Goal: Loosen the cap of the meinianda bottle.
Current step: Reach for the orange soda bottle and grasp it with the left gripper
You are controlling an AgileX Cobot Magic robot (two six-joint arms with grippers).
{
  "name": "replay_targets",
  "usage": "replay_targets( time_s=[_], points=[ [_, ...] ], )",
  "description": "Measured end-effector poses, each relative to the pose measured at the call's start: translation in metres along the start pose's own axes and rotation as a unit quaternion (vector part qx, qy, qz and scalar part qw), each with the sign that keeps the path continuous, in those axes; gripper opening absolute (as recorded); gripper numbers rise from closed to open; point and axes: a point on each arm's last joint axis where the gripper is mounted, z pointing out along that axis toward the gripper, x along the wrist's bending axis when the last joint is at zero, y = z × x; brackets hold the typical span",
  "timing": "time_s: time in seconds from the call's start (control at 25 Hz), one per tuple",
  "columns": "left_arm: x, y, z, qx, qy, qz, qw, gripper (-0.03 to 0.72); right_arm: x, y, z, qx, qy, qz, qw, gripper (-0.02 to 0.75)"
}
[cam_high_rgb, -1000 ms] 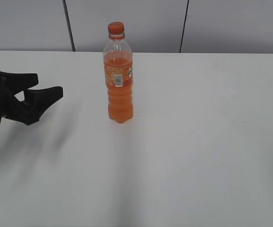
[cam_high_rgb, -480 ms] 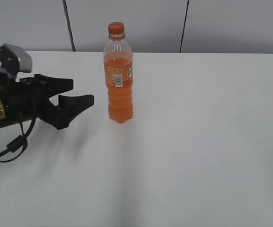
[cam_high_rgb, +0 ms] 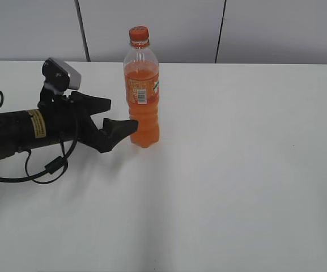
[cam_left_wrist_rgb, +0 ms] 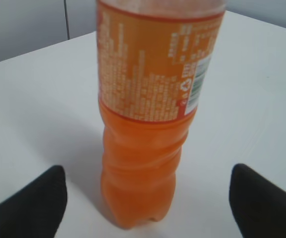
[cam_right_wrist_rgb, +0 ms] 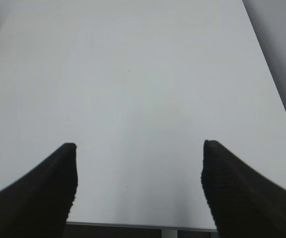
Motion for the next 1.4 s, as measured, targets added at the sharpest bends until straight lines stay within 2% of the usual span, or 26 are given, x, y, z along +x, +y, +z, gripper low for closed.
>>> replay_targets(
  time_s=[0.84, 1.4],
  points=[
    [0.006, 0.015, 0.052, 0.006, -0.008, 0.044, 0.999, 0.609, 0.000, 0.000, 0.000, 0.000, 0.000, 0.000, 1.000, 0.586],
    [-0.003, 0.021, 0.072, 0.013, -0.017, 0.061, 0.998, 0.567, 0.000, 0.000, 0.000, 0.000, 0.000, 0.000, 1.000, 0.586]
  ],
)
